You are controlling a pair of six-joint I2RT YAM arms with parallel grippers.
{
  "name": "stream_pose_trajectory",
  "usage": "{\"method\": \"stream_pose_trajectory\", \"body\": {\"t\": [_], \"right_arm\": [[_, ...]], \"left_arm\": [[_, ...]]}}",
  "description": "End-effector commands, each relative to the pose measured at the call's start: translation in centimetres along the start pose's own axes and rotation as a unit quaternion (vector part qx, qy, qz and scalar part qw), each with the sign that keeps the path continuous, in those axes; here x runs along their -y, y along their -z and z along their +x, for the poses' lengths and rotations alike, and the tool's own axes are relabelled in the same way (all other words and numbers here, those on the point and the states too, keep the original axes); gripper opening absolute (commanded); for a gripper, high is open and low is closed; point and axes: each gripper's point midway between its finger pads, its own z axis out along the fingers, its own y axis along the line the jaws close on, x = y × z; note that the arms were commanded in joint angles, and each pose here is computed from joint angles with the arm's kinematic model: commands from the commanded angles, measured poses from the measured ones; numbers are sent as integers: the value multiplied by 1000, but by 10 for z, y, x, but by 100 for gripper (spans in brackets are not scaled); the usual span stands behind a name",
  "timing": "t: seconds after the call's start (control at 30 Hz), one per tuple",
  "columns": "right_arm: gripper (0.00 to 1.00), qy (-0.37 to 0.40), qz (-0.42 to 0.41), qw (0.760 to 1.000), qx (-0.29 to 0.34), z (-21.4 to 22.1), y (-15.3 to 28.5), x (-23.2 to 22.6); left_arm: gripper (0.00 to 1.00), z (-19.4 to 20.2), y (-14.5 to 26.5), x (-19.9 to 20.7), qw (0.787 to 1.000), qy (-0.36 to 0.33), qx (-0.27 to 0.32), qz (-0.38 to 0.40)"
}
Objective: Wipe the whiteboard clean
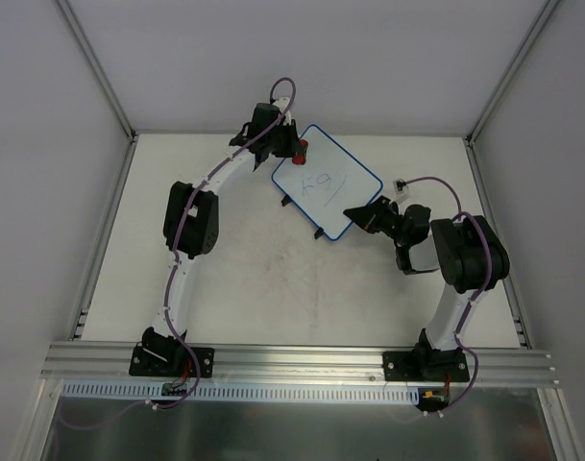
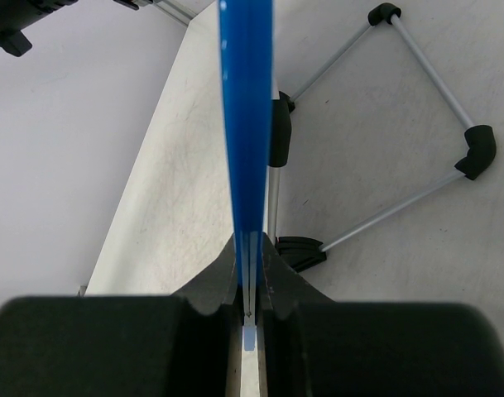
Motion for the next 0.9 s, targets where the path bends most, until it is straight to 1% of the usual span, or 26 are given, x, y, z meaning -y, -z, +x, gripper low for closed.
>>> {"method": "stream_pose_trajectory", "body": {"t": [0.0,0.17,0.2,0.27,0.3,0.37,0.4,0.53,0.6,0.73,0.87], "right_arm": [[0,98,-80,990,58,-35,-2,-41],[0,99,-81,990,58,-36,-3,-41],[0,100,-83,990,59,-36,-3,-42],[0,99,-82,990,58,-35,-3,-42],[0,99,-81,990,59,-35,-3,-41],[0,99,-80,990,59,-35,-3,-41],[0,99,-81,990,58,-35,-3,-41],[0,99,-81,990,58,-35,-2,-41],[0,98,-80,990,58,-35,-3,-40],[0,99,-82,990,58,-35,-3,-41],[0,99,-82,990,58,-36,-3,-42]], "left_arm": [[0,-1,-10,3,1000,-6,9,-11],[0,16,-7,29,999,-13,-18,38],[0,26,-7,32,999,-20,-29,40],[0,30,0,45,998,-37,-32,46],[0,44,1,58,996,-52,-45,55],[0,48,9,78,994,-77,-47,67],[0,60,8,91,991,-104,-52,68],[0,74,12,127,983,-151,-56,93],[0,81,12,136,979,-169,-58,99],[0,94,17,158,962,-244,-57,106],[0,107,23,167,952,-271,-66,126]]}}
